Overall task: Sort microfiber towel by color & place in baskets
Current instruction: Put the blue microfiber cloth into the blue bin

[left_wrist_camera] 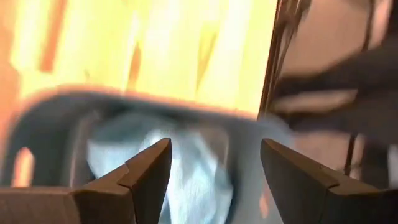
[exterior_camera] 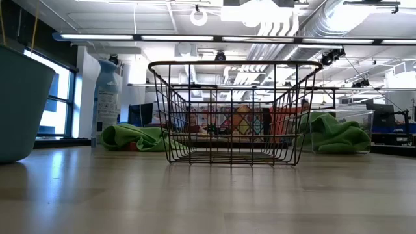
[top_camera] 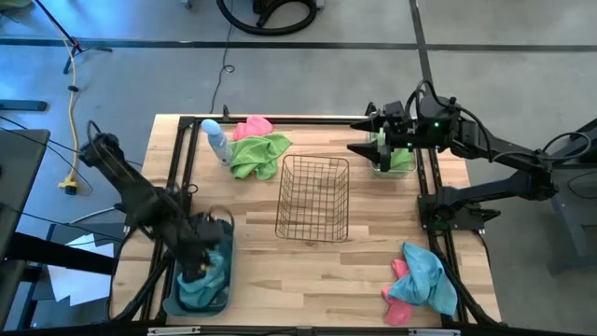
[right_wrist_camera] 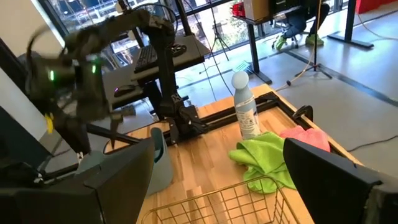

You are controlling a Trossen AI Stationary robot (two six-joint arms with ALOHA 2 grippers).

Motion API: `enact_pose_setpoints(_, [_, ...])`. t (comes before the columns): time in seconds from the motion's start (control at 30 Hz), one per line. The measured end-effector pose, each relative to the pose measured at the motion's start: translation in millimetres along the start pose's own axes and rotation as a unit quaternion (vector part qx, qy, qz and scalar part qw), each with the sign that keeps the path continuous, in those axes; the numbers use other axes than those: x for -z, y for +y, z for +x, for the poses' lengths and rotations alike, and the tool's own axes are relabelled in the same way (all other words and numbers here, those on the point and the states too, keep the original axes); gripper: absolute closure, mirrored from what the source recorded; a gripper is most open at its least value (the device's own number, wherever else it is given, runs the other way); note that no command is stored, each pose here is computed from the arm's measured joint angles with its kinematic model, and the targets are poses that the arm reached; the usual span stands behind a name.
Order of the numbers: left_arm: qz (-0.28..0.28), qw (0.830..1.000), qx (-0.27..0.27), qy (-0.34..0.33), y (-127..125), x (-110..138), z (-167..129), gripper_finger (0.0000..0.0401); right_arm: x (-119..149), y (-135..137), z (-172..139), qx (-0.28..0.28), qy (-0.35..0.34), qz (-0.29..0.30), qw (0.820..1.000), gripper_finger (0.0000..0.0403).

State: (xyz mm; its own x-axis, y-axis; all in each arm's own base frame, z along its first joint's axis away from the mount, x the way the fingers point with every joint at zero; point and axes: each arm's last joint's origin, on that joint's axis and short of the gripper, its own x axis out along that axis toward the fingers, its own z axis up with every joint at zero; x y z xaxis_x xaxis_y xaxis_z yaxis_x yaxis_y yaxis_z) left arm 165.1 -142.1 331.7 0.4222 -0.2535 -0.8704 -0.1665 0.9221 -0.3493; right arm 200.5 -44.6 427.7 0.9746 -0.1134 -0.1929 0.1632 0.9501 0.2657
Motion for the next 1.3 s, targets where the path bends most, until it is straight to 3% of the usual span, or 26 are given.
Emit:
enact_pose_setpoints(0.13, [-0.024, 0.991, -0.020, -0.130, 9, -25, -33, 0.0167, 1, 0, 0, 0.000, 0.008, -0.016, 1.000, 0.0050])
enact_pose_setpoints(0.33, [0.006, 0.942, -0.110, -0.317, 24, -54, -60, 0.0167, 8, -2, -1, 0.008, 0.044, -0.023, 0.999, 0.0050])
enact_pose_setpoints(0.63, [0.022, 0.912, -0.175, -0.371, 58, -85, -57, 0.0167, 26, -6, -4, 0.025, 0.134, -0.029, 0.990, 0.0050])
enact_pose_setpoints(0.77, [-0.006, 0.902, -0.145, -0.407, 83, -83, -37, 0.0167, 37, -7, -9, 0.024, 0.200, 0.006, 0.980, 0.0050])
enact_pose_setpoints(0.9, [-0.039, 0.885, -0.101, -0.454, 104, -73, -9, 0.0167, 51, -2, -15, 0.001, 0.278, 0.073, 0.958, 0.0050])
enact_pose_setpoints(1.13, [-0.092, 0.855, -0.043, -0.509, 124, -51, 29, 0.0167, 76, 33, -26, -0.024, 0.400, 0.161, 0.902, 0.0050])
enact_pose_setpoints(1.3, [-0.100, 0.847, -0.025, -0.521, 129, -44, 41, 0.0167, 114, 60, -27, 0.028, 0.462, 0.232, 0.855, 0.0050])
